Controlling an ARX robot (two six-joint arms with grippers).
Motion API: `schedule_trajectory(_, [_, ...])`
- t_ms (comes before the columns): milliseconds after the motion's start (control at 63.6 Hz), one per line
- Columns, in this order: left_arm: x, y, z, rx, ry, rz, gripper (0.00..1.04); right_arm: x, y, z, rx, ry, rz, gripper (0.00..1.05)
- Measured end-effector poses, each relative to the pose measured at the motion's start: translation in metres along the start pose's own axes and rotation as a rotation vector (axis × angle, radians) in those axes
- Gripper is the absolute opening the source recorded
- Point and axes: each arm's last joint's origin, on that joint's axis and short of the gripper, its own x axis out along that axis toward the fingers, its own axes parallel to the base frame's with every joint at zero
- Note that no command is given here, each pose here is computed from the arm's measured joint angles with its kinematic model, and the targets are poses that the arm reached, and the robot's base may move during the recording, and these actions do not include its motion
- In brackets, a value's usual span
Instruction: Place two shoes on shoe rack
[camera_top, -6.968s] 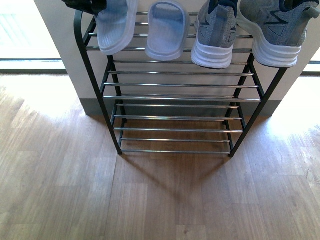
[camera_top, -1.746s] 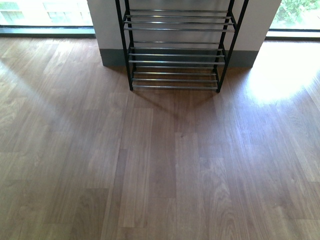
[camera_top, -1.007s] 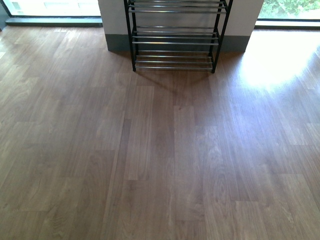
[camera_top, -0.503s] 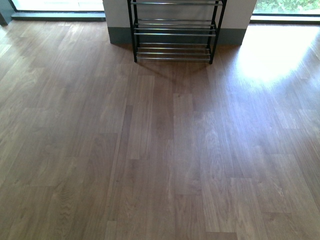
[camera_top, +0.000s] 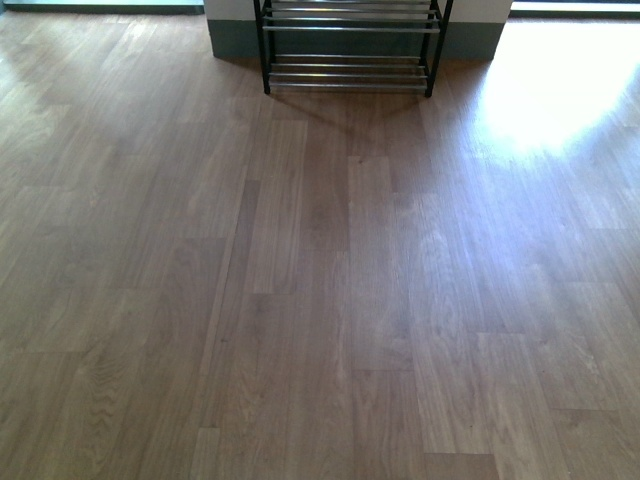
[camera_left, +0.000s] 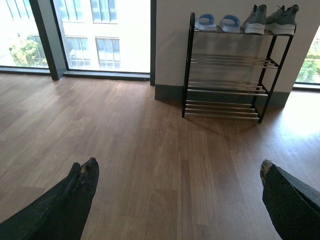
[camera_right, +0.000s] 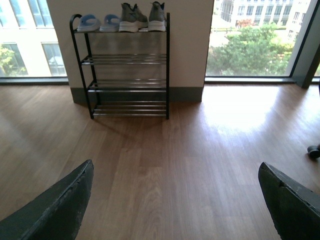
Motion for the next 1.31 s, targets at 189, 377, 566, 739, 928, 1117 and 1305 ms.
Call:
schedule_trajectory(189, [0.0000, 0.0000, 0.0000, 0.000, 0.000, 0.000, 0.95, 0.0000, 0.0000, 0.0000, 0.000, 0.000, 0.000, 0.96])
schedule_trajectory(377, [0.0000, 0.0000, 0.0000, 0.000, 0.000, 0.000, 0.95, 0.0000, 0.0000, 0.0000, 0.000, 0.000, 0.000, 0.96])
schedule_trajectory(566, [0.0000, 0.0000, 0.0000, 0.000, 0.000, 0.000, 0.95, 0.0000, 0.0000, 0.0000, 0.000, 0.000, 0.000, 0.96])
schedule_trajectory(739, [0.0000, 0.0000, 0.0000, 0.000, 0.000, 0.000, 0.95, 0.0000, 0.0000, 0.0000, 0.000, 0.000, 0.000, 0.96])
schedule_trajectory(928, [0.0000, 0.0000, 0.0000, 0.000, 0.000, 0.000, 0.95, 0.0000, 0.0000, 0.0000, 0.000, 0.000, 0.000, 0.96])
schedule_trajectory(1117, [0.0000, 0.0000, 0.0000, 0.000, 0.000, 0.000, 0.95, 0.0000, 0.0000, 0.0000, 0.000, 0.000, 0.000, 0.96])
schedule_trajectory(1305, [0.0000, 0.0000, 0.0000, 0.000, 0.000, 0.000, 0.95, 0.0000, 0.0000, 0.0000, 0.000, 0.000, 0.000, 0.96])
